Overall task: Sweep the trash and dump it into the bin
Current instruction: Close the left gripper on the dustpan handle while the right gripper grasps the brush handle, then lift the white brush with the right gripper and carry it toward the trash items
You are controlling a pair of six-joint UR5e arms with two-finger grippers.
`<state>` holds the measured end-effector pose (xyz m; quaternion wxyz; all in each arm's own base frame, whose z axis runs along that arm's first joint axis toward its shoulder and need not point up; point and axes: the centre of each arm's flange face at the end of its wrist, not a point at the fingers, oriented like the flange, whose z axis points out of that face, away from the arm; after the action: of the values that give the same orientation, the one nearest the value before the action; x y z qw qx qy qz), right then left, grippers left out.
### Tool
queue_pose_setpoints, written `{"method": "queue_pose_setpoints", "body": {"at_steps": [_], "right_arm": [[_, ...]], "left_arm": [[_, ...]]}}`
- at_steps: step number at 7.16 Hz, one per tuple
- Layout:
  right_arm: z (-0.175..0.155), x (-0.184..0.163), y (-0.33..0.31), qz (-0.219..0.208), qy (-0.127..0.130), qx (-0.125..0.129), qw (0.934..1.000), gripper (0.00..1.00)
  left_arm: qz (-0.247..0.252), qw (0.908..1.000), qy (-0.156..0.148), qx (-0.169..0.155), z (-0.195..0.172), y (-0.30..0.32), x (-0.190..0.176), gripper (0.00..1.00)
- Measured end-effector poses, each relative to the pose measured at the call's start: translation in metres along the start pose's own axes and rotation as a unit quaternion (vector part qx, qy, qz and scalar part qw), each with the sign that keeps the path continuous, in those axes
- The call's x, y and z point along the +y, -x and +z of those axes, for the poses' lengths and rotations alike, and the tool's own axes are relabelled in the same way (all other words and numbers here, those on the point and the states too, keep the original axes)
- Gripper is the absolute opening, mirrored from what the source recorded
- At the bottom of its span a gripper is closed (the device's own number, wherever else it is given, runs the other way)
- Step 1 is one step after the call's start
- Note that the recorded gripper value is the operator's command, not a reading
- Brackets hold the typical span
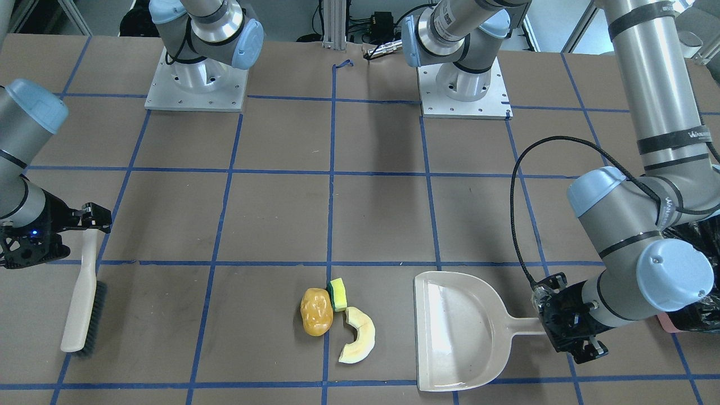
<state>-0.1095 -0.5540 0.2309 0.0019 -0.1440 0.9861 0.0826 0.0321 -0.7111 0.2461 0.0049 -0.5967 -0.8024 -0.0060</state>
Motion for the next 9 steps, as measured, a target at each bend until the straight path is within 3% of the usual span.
{"method": "queue_pose_setpoints", "body": {"at_steps": [1, 2, 3, 7, 9], "right_arm": [[0.0048, -0.0011, -0.0005, 0.001, 0.004, -0.003, 1.0000, 0.85], [0.0094, -0.0022, -0.0010, 0.001, 0.008, -0.005, 1.0000, 0.70], [0.0117, -0.0028, -0.0013, 0.001, 0.009, -0.006, 0.9999, 0.58], [0.0109, -0.0041, -0.0014, 0.009, 0.008, -0.006, 0.9999, 0.56], [0.0093, -0.0051, -0.0013, 0.010, 0.007, -0.005, 0.9999, 0.55]], "left_arm": [[0.010, 1.0000, 0.001, 0.000, 0.0006, -0.0001, -0.0011, 0.63], [0.018, 0.9998, 0.002, -0.002, 0.0010, 0.0002, -0.0016, 0.38], [0.022, 0.9998, 0.002, -0.003, 0.0015, 0.0003, -0.0027, 0.30], [0.026, 0.9996, 0.003, -0.005, 0.0031, 0.0014, -0.0056, 0.15], [0.028, 0.9995, 0.003, -0.009, -0.0028, 0.0030, -0.0085, 0.01]]}}
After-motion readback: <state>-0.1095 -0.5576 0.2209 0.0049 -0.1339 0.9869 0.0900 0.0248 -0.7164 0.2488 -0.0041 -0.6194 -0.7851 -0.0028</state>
